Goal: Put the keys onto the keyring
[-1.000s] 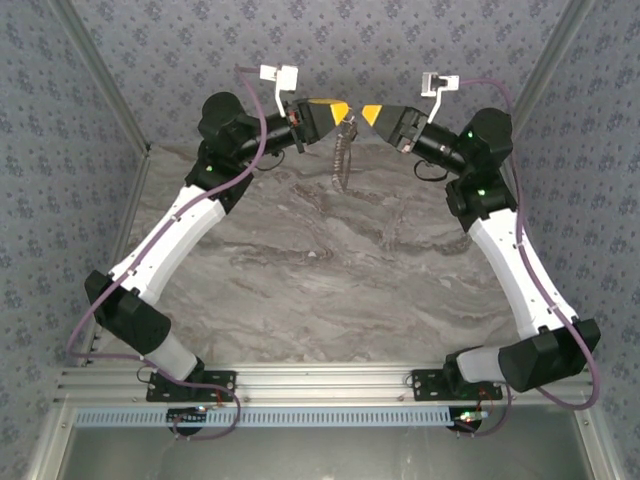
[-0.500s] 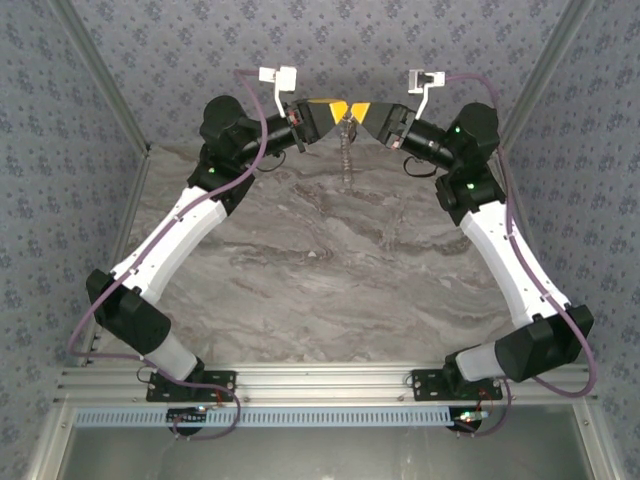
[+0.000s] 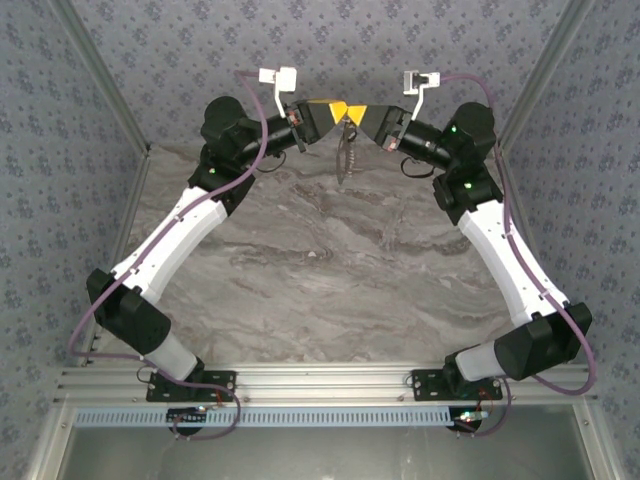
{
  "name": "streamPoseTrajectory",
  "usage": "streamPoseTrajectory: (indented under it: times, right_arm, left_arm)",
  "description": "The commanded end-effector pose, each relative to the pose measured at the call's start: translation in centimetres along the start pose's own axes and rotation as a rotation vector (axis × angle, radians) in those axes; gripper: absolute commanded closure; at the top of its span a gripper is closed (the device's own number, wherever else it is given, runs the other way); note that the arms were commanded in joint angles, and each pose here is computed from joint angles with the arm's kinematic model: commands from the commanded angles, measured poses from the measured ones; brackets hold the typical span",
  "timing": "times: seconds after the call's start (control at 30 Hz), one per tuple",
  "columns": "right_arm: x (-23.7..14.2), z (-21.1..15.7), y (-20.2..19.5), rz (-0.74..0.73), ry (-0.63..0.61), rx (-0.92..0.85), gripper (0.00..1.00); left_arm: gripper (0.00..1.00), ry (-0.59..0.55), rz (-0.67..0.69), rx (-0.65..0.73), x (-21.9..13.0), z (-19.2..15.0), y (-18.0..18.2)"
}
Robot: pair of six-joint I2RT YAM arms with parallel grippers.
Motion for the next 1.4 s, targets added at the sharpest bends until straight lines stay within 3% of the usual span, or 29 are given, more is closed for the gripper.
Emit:
streamPoseTrajectory:
  times: [0.0,0.17,0.37,0.7,1.37]
  right_arm:
    - [-0.8,0.9,0.7,0.010,0.024,-0.039,1.00]
    - [-2.3,0.2,-0.2,-0.025,0.159,-0.053,1.00]
    - [-3.4,-1.0,-1.0,-0.059,0.316,-0.078,1.00]
    - [-4.2,-0.7,-1.6,0.036,0.363,-0.033,1.00]
    - [-2.8,-1.1,-0.7,0.131,0.356,-0.013,1.00]
  left_arm:
    - [0.90,-0.002,-0.030,0.064,-0.7,0.8,-2.1]
    - [0.61,0.063,0.029,0.108,-1.5,1.2,-1.9]
    - [0.51,0.174,0.059,0.135,-1.8,0.7,-1.3]
    - [0.48,0.383,0.077,0.104,-1.5,-0.6,0.4]
    - [0.62,0.463,-0.025,0.042,0.5,-1.3,0.4]
Point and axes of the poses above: each hand's point on the last joint's axis, 136 mm out from that joint toward the fingers, its own x axis out along the fingers, its own y axis along the line the jaws close on, z = x × y, the point moved 10 cm from there along -x, back along the fingers, and after that the axes turned 13 degrees about -x, right-handed, at the moved point
